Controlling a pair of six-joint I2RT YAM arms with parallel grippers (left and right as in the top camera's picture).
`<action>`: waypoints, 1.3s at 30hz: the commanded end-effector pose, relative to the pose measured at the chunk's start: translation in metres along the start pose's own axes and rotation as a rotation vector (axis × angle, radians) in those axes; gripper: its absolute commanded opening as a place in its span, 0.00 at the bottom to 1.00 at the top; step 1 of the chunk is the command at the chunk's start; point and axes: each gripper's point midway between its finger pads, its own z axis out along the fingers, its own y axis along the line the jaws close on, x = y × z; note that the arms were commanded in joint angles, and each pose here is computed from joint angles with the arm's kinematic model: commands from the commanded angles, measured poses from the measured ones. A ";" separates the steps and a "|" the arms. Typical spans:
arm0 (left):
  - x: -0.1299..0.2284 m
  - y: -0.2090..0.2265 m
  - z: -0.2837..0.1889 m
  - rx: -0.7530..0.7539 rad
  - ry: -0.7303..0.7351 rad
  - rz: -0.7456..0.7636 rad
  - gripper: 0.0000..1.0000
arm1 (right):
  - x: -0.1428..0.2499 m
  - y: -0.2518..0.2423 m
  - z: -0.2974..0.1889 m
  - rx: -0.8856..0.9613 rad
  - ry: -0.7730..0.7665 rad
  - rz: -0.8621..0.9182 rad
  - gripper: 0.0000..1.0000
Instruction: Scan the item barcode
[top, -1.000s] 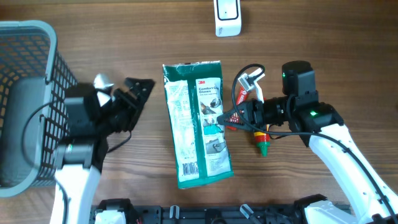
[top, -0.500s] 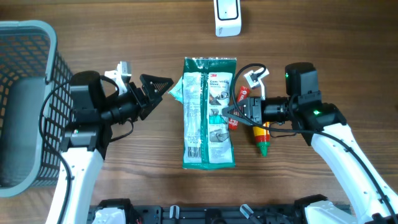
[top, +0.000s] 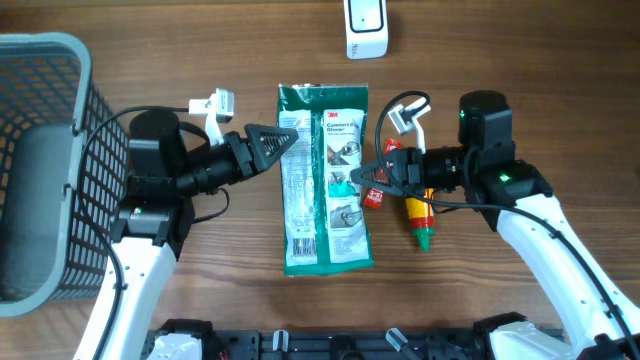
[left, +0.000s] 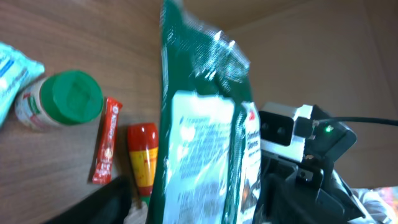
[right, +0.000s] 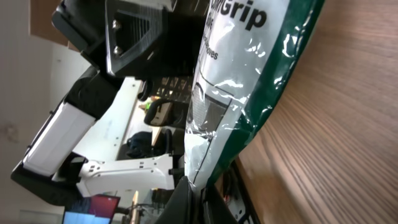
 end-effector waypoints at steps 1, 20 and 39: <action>-0.001 -0.003 0.002 0.018 0.001 0.015 0.56 | 0.006 0.013 0.009 -0.054 0.050 -0.006 0.04; -0.013 -0.048 0.000 0.185 -0.021 0.110 0.04 | 0.006 -0.003 0.011 0.031 0.030 -0.076 0.78; -0.038 -0.064 -0.014 0.248 -0.089 -0.051 0.04 | 0.000 -0.012 0.023 -0.212 0.083 -0.416 1.00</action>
